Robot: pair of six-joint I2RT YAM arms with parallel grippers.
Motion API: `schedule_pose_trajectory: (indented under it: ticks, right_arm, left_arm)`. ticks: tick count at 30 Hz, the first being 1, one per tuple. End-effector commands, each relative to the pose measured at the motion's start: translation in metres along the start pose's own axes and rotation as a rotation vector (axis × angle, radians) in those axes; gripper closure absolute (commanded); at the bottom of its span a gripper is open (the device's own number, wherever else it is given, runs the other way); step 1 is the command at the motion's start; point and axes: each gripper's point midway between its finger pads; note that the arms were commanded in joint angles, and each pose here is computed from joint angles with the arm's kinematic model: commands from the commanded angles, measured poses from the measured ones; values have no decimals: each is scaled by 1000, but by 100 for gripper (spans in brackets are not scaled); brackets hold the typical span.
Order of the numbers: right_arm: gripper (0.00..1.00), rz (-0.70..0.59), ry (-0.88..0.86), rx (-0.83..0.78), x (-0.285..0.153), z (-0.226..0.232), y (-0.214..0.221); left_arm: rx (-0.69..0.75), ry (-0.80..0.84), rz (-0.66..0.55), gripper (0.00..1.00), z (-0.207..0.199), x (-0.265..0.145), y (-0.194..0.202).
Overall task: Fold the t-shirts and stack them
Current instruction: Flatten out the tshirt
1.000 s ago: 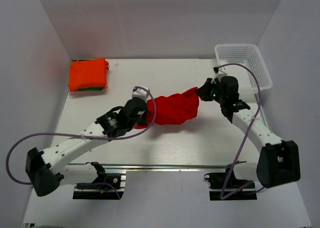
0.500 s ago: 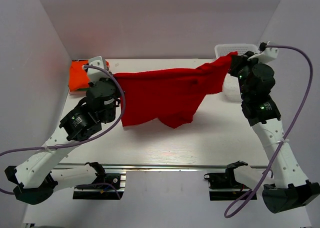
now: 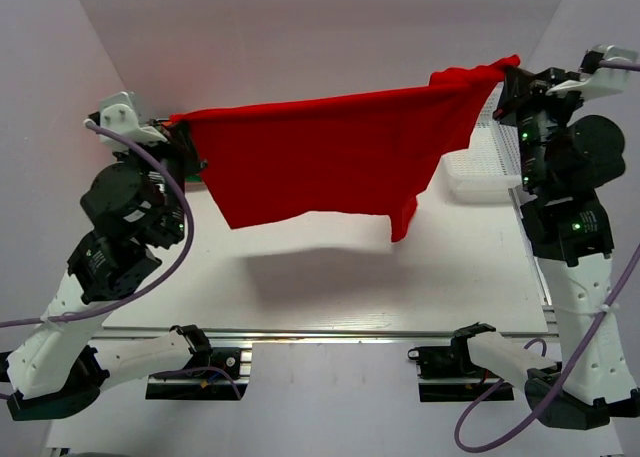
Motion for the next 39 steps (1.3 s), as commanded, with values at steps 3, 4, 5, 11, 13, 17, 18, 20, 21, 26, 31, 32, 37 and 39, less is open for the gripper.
schedule_pose_trajectory:
  ticks: [3,4,5,11,13,17,18,20,21,26,31,32,37,39]
  right_arm:
    - [100,-142,-12,-59,-12,3,-63]
    - [100,-145,-13,-67,-13,3,-65]
    - [100,-150,-17,-72,-13,4,-68]
    - [100,-105,-11,-105,0,4,-49]
    - [100,-111,8,-106,5,0,-47]
    - [100,-94,22,-133,20,-1,-35]
    - [100,-85,30,-135,25,-1,-30]
    - [100,-70,38,-146,33,-2,-22]
    - [100,-50,38,-151,39,-1,-13]
    - [100,-24,44,-170,57,-2,9]
    - [100,-9,51,-173,81,0,30]
    - [100,-16,56,-210,83,-2,28]
    - [100,-26,122,-267,136,-5,49]
    - [100,-65,140,-275,148,-4,41]
  left_arm:
    - [-8,-32,-79,100,10,-2,-43]
    - [1,-41,-78,100,12,-2,-43]
    - [7,-45,-80,100,10,-1,-44]
    - [117,-243,-81,100,11,18,-30]
    - [165,-262,-71,100,-3,29,-17]
    - [211,-300,-84,100,-9,38,-16]
    - [210,-302,-91,100,-10,39,-15]
    - [188,-319,-120,100,-11,44,-11]
    - [239,-332,-117,100,-12,49,-5]
    - [342,-330,-107,100,-32,81,20]
    - [430,-416,-100,100,-30,133,39]
    - [438,-432,-93,100,-29,141,43]
    - [463,-451,-49,100,-25,208,66]
    - [450,-435,-43,100,-24,225,62]
Point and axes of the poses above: each gripper's point midway between its finger pads, its own x axis out along the fingers, its own z axis along the line the jaws close on, y = z × x, and after that the axes turned 2 degrees about x, right-handed
